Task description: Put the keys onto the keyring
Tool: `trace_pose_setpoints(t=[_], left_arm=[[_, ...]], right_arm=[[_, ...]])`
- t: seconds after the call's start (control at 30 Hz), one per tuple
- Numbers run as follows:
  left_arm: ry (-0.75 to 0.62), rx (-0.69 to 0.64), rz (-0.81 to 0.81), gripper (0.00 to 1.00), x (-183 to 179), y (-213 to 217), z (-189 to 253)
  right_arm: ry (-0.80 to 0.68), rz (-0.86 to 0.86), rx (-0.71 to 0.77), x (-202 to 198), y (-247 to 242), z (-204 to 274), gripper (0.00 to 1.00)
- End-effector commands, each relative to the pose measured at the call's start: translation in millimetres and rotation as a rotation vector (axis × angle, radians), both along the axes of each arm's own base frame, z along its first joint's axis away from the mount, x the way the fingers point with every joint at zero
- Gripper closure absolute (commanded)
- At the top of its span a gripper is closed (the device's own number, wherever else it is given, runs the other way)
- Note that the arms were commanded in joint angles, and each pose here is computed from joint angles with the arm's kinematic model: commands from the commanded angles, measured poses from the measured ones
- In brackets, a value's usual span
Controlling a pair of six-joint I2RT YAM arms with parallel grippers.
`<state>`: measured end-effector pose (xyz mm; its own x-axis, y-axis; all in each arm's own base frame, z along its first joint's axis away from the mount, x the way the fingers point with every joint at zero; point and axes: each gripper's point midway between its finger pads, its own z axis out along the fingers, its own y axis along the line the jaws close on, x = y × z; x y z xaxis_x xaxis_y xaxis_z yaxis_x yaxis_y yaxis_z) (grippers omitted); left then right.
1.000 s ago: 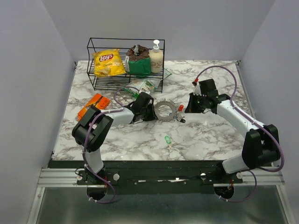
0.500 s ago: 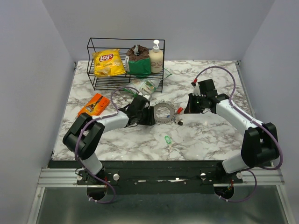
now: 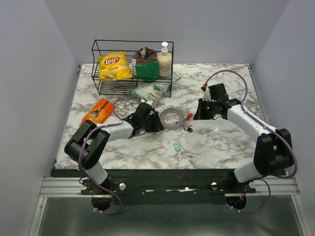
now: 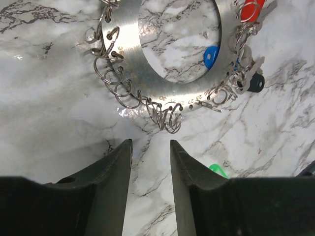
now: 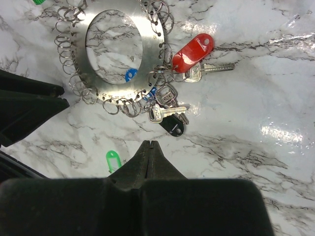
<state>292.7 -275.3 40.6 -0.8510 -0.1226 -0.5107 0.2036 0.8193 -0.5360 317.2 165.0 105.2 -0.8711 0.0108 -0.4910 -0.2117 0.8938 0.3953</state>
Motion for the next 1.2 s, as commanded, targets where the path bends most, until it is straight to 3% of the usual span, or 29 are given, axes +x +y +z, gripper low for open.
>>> trace_pose_setpoints(t=[0.0,0.2,0.5,1.17], left_arm=[[-0.021,-0.136,0.073,0.56,13.9,-12.0,21.0],[0.001,-0.136,0.108,0.58,23.3,-14.9,19.7],[0.035,-0.072,0.145,0.68,29.1,-10.2,11.4],[0.059,-0.049,0.17,0.68,28.2,-5.9,4.5]], right_arm=[[-0.01,0.029,0.006,2.2,5.0,-0.9,0.99],[-0.01,0.032,0.003,0.7,4.3,-1.6,0.99],[-0.001,0.036,-0.002,-0.8,3.6,-5.5,0.99],[0.002,0.039,-0.001,-2.3,3.6,-6.5,0.99]])
